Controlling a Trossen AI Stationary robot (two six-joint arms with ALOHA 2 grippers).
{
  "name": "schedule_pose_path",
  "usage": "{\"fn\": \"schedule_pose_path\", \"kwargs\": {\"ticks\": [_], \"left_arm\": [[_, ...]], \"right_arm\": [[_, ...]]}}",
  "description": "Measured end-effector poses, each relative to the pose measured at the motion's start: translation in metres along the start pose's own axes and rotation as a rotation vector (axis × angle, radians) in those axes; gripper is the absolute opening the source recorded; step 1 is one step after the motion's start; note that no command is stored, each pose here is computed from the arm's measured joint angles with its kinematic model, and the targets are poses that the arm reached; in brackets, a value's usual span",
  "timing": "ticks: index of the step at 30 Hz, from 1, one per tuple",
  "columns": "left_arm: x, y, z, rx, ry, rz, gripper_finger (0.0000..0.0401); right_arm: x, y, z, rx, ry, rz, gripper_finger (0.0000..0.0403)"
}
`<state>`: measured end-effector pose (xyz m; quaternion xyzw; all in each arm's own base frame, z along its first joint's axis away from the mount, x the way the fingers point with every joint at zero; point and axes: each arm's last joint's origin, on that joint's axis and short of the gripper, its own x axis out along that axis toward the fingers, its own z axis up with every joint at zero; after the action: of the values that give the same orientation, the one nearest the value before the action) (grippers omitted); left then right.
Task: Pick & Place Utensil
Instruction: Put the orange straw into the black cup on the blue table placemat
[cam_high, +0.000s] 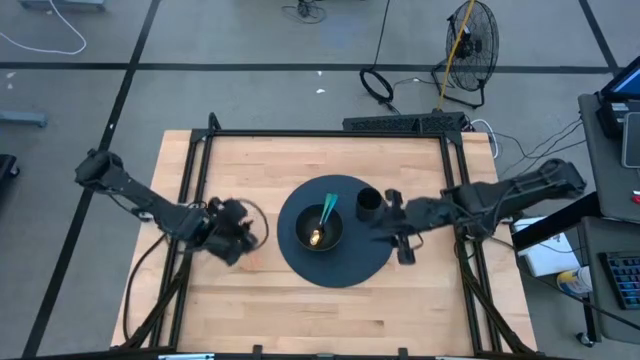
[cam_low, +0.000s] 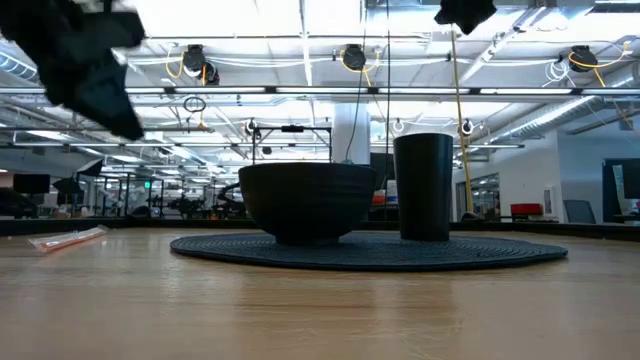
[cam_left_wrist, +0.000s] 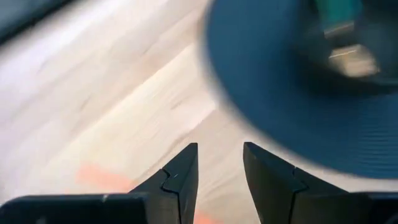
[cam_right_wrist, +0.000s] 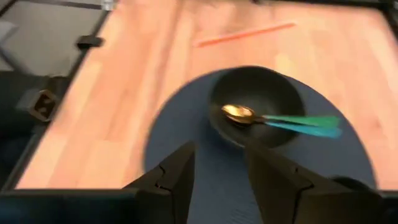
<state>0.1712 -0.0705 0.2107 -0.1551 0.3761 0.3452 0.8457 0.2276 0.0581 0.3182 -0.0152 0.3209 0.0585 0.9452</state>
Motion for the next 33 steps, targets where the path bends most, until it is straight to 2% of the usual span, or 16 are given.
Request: {"fn": "schedule_pose_path", "kwargs": {"ticks": [5,8,13,20,24,28,33], "left_arm": [[0.013,0.031,0.006,-0.138,0.218,0.231,0.0134],[0.02,0.042,0.012,-0.189,0.302,0.296,0.0134],[0.032,0.051,0.024,-0.191,0.413,0.254,0.0134],[0.045,0.066,0.037,-0.18,0.488,0.209,0.0134],[0.05,0.073,0.043,-0.252,0.513,0.197,0.0134],[0.06,0.076,0.044,-0.314,0.538,0.11,0.0134],[0.074,0.088,0.026,-0.405,0.595,0.126,0.0134]], "right_arm": [[0.004,0.022,-0.008,-0.062,-0.028,0.076,0.0134],[0.008,0.032,-0.016,-0.099,-0.027,0.09,0.0134],[0.013,0.041,-0.028,-0.133,-0.02,0.071,0.0134],[0.016,0.051,-0.038,-0.148,-0.021,0.107,0.0134],[0.014,0.058,-0.04,-0.168,-0.031,0.087,0.0134],[0.012,0.064,-0.041,-0.182,-0.038,0.105,0.0134],[0.009,0.071,-0.039,-0.206,-0.083,0.096,0.0134]]}}
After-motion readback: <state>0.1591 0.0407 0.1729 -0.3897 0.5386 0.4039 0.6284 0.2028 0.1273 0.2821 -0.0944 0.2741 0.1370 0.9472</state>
